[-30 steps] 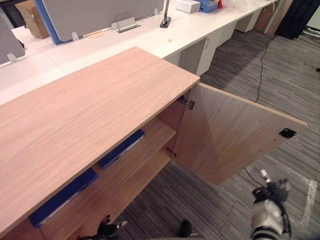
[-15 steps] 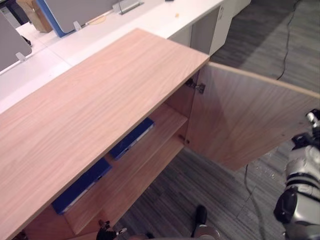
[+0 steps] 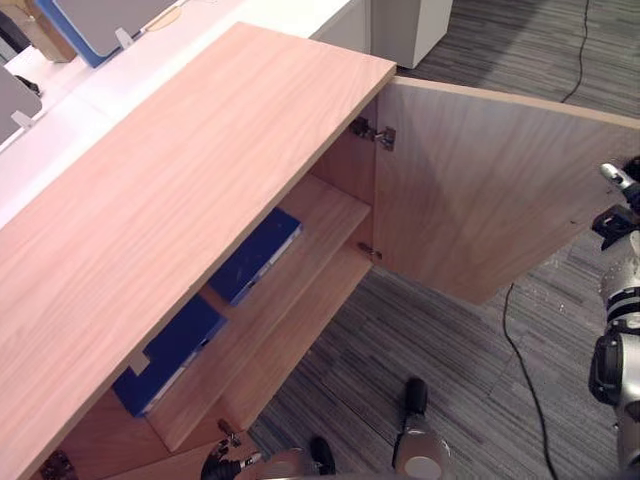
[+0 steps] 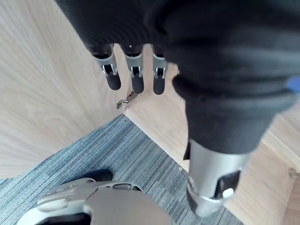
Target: Walk over to the cabinet, pick up the folder, carry it to the office cabinet, place the folder inside the office cabinet, then close the office cabinet door
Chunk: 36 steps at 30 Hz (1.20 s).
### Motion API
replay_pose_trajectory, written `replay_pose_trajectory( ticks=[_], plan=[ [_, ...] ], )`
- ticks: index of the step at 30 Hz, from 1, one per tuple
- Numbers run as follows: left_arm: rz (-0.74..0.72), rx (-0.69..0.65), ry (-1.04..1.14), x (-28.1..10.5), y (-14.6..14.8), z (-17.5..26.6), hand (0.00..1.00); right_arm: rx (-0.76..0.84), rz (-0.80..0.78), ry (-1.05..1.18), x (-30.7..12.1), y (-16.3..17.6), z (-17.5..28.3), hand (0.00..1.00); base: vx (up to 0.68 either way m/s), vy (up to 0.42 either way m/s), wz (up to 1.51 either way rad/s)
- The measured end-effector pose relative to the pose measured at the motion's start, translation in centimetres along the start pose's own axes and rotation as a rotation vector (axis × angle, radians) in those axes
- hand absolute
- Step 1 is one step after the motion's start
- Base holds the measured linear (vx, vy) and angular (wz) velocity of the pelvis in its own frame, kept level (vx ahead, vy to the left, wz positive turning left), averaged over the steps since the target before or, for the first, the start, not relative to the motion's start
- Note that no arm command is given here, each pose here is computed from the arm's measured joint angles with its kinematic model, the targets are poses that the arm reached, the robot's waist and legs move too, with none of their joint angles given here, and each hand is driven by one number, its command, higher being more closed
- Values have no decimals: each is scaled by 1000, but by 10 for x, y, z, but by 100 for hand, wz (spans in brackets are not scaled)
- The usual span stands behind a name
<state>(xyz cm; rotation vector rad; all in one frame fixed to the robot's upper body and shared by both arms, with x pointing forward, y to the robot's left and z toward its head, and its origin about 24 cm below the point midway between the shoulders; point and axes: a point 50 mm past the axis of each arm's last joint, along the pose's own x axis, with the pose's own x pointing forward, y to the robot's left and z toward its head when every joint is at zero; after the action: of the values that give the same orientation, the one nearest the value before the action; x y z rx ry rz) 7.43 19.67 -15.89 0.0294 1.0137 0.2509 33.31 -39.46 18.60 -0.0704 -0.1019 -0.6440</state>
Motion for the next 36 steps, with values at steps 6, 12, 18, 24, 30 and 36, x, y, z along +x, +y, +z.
replay_pose_trajectory(
  ticks=[6, 12, 18, 24, 30, 36],
  plan=[
    [-52, 40, -2, -1, -2, -1, 0, -316, 278, -33, -10, 24, 8, 0, -24, -11, -37],
    [-65, 87, -18, -1, -1, 0, 0, -514, 678, -92, -52, 64, -1, 0, -10, -46, -43],
    [-55, 121, -28, -1, 4, 1, 0, -768, 1397, -100, -152, 124, -46, 0, -55, -64, -10],
    [-36, 131, -33, 2, 9, 6, 0, -594, 2037, -89, -274, 160, -93, 0, -75, -27, -4],
    [6, 116, -25, 3, 21, 8, 0, -590, 2202, 27, -311, 149, -122, 0, 53, 57, -7],
    [31, 98, -36, 6, 27, 15, 0, -667, 2289, 99, -318, 140, -136, 0, 55, 65, -6]
  ],
)
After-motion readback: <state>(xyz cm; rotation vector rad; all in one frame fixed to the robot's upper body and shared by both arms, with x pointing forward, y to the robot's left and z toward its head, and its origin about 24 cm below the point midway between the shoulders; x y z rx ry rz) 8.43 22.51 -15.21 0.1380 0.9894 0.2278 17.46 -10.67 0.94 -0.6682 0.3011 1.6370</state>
